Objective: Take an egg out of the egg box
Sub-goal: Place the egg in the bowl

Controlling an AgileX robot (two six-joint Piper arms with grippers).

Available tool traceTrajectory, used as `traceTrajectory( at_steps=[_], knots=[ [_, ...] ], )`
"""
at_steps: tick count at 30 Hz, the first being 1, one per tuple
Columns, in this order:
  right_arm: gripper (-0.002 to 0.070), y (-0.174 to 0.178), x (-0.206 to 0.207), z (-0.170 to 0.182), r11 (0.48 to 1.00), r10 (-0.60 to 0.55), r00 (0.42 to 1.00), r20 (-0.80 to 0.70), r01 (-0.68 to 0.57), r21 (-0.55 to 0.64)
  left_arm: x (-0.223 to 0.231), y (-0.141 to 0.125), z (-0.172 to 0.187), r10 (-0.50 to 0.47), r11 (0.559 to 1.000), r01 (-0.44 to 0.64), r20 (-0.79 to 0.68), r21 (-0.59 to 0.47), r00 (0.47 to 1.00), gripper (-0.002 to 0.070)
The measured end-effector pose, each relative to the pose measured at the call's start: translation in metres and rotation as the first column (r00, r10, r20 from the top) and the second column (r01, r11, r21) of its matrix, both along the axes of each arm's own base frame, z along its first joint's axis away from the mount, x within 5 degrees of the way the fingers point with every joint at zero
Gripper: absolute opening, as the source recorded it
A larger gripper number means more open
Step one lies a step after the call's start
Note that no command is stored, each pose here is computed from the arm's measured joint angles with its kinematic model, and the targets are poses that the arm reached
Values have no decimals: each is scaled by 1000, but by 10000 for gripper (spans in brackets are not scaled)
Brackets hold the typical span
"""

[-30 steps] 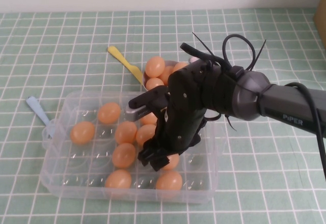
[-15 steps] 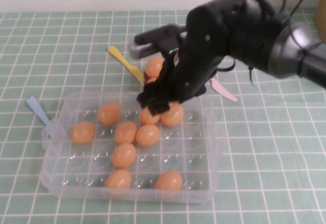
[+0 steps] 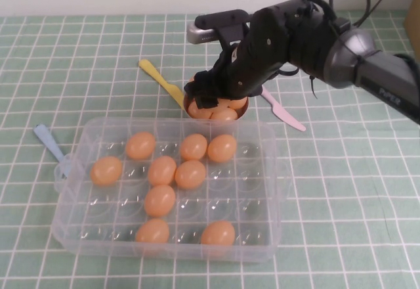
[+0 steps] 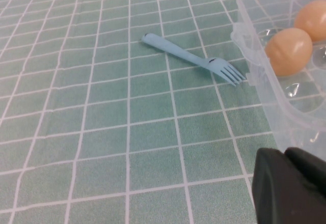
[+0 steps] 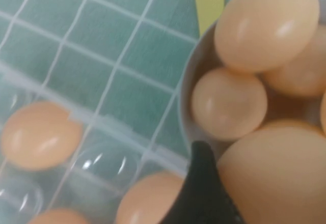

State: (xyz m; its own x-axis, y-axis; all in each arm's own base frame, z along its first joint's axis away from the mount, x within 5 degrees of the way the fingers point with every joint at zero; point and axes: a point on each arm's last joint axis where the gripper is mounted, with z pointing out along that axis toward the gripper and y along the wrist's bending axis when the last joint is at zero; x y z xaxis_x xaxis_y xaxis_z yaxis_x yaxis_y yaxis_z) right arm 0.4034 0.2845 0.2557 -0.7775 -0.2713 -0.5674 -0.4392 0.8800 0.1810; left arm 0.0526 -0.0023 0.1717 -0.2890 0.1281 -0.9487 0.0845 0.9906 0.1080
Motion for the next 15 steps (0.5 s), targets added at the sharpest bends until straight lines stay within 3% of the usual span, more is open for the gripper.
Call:
traceTrajectory(
  at_steps=[15],
  knots=[
    [445,6,22,-14,999,-5,995,96,1,39,0,0,0,0,1000,0,0,0,1000,-4]
  ],
)
